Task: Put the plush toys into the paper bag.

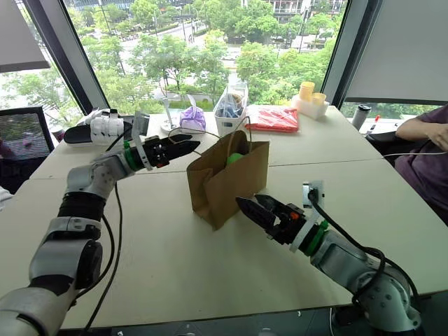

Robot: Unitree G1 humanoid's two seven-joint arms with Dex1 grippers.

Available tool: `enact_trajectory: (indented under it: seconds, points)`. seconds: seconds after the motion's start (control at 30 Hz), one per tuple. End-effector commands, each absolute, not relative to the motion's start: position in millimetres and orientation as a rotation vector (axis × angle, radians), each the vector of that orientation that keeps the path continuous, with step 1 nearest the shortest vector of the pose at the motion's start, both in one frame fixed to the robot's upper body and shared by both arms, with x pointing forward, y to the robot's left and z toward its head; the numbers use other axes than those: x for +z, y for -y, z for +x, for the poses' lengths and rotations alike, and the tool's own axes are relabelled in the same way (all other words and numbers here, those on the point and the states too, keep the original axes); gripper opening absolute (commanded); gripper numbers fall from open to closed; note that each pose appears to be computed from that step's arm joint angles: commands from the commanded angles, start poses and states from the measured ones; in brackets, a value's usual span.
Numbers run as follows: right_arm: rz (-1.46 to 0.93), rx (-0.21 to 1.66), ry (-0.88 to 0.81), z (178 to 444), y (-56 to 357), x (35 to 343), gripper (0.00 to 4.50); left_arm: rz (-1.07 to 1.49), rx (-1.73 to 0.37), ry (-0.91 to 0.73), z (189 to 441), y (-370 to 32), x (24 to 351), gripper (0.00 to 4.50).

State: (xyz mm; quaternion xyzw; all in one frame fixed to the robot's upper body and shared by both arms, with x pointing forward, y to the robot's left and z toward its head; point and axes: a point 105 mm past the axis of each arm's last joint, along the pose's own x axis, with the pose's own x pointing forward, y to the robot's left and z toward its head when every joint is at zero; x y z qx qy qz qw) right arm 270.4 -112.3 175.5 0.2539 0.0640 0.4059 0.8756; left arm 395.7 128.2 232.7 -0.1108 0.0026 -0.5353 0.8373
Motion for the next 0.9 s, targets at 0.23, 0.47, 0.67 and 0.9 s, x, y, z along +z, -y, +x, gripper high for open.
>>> enact_trajectory:
  seconds: [0.23,0.47,0.67,0.9]
  points:
    - [0.458,0.889,-0.126,300,84,167,0.04,-0.110,-1.063,-0.039,395,-148,214,4.50]
    - [0.438,0.773,-0.079,331,94,165,0.04,-0.144,-1.049,-0.024,388,-151,209,4.50]
    - [0.430,0.795,-0.055,335,90,173,0.04,-0.084,-1.107,0.000,352,-127,207,4.50]
    - [0.432,0.889,-0.064,328,74,180,0.04,-0.001,-1.123,-0.009,317,-86,191,4.50]
